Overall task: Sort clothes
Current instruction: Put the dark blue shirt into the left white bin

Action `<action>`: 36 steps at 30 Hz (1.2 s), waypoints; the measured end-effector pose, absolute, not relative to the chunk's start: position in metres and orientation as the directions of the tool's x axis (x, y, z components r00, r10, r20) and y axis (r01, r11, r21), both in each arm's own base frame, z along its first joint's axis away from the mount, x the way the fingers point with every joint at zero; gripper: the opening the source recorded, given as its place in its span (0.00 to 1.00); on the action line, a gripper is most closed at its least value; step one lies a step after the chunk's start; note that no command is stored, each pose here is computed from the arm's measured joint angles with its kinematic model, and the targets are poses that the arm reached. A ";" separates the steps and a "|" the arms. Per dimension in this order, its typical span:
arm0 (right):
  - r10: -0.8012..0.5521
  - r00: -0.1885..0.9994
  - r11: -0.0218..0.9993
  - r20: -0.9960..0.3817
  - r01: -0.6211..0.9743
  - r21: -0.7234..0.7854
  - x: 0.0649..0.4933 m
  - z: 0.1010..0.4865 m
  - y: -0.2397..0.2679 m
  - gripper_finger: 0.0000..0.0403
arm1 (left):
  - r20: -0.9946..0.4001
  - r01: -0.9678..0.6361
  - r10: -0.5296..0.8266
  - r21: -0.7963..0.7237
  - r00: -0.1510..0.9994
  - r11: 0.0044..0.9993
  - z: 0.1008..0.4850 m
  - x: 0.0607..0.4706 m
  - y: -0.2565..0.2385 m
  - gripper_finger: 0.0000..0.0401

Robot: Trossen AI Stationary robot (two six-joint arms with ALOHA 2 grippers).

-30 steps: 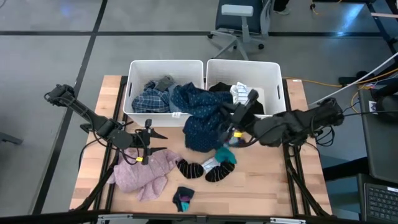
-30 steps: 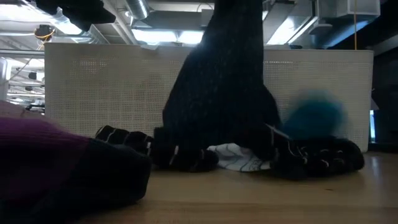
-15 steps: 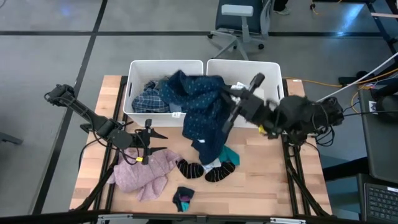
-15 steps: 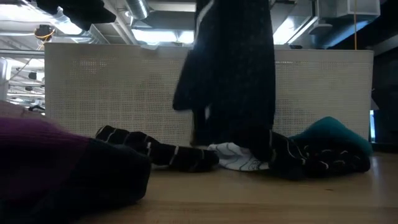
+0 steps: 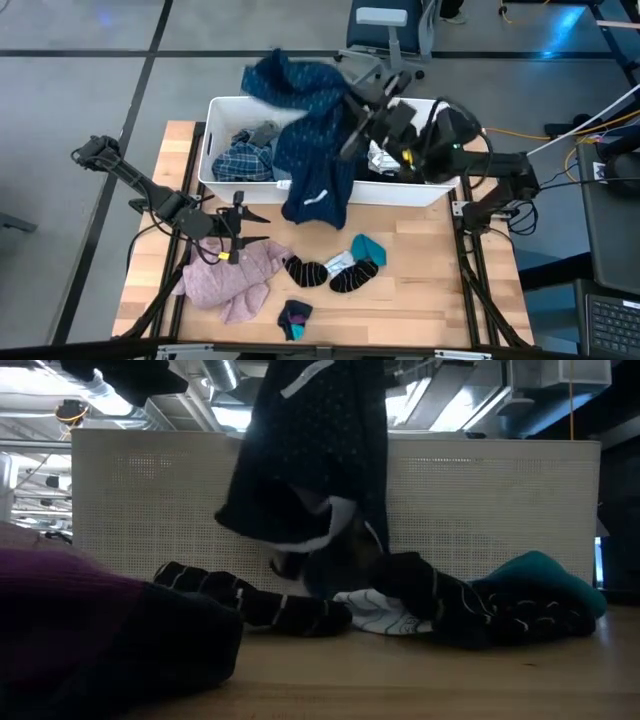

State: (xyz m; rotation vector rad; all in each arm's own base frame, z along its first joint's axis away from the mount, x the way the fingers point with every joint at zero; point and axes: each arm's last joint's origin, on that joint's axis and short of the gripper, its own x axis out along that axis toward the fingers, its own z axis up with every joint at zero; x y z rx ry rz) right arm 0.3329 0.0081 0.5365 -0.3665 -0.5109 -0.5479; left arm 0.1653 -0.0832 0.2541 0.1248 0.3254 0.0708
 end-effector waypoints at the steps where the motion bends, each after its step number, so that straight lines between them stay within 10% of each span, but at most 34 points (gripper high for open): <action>1: -0.408 0.715 0.794 0.567 0.585 -0.167 0.336 0.536 0.003 0.06 | -0.312 -0.052 0.091 0.132 0.946 0.990 0.254 0.166 -0.083 0.45; 25: -0.570 0.822 0.766 0.022 0.541 -0.347 0.480 0.342 -0.108 0.07 | -0.336 -0.061 0.116 0.169 0.935 0.984 0.252 0.166 -0.079 0.45; 36: -0.569 0.803 0.808 -0.179 0.505 -0.303 0.474 0.327 -0.105 0.49 | -0.337 -0.062 0.116 0.167 0.934 0.984 0.251 0.166 -0.079 0.45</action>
